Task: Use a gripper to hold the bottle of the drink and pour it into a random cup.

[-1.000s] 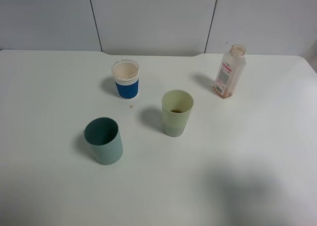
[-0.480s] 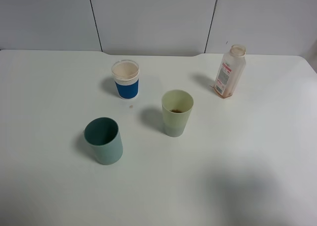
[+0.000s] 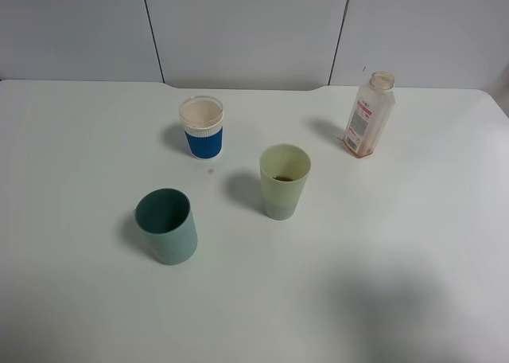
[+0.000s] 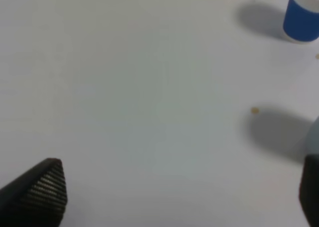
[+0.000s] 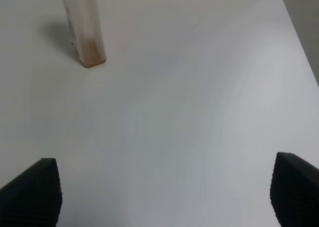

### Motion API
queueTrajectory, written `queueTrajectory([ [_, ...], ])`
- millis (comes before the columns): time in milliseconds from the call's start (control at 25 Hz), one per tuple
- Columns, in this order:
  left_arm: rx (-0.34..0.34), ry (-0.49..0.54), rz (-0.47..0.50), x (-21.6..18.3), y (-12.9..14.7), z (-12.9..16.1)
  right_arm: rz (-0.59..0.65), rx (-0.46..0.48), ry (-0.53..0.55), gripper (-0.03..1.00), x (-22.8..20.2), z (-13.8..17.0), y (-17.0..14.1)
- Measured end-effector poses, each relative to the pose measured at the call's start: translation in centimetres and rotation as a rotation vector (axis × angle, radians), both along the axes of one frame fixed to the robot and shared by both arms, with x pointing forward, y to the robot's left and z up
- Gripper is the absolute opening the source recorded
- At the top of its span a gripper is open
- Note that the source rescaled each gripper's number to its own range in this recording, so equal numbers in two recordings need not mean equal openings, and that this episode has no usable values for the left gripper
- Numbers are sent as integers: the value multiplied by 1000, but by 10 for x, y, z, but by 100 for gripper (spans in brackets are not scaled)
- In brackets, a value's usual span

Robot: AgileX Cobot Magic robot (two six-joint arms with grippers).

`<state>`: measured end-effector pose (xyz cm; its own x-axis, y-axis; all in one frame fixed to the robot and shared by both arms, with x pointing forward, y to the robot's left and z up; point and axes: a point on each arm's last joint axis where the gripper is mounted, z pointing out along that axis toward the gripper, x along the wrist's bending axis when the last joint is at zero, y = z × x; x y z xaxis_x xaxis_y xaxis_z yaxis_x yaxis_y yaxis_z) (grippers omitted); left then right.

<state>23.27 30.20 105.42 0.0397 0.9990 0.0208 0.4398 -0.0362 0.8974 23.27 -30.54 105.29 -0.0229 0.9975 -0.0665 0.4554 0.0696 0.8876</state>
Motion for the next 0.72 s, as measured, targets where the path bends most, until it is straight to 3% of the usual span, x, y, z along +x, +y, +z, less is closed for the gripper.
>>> queueTrajectory([
  [480, 0, 0, 0, 0, 0, 0, -1, 0, 0, 75, 0, 0, 0],
  [720, 0, 0, 0, 0, 0, 0, -81, 0, 0, 75, 0, 0, 1],
])
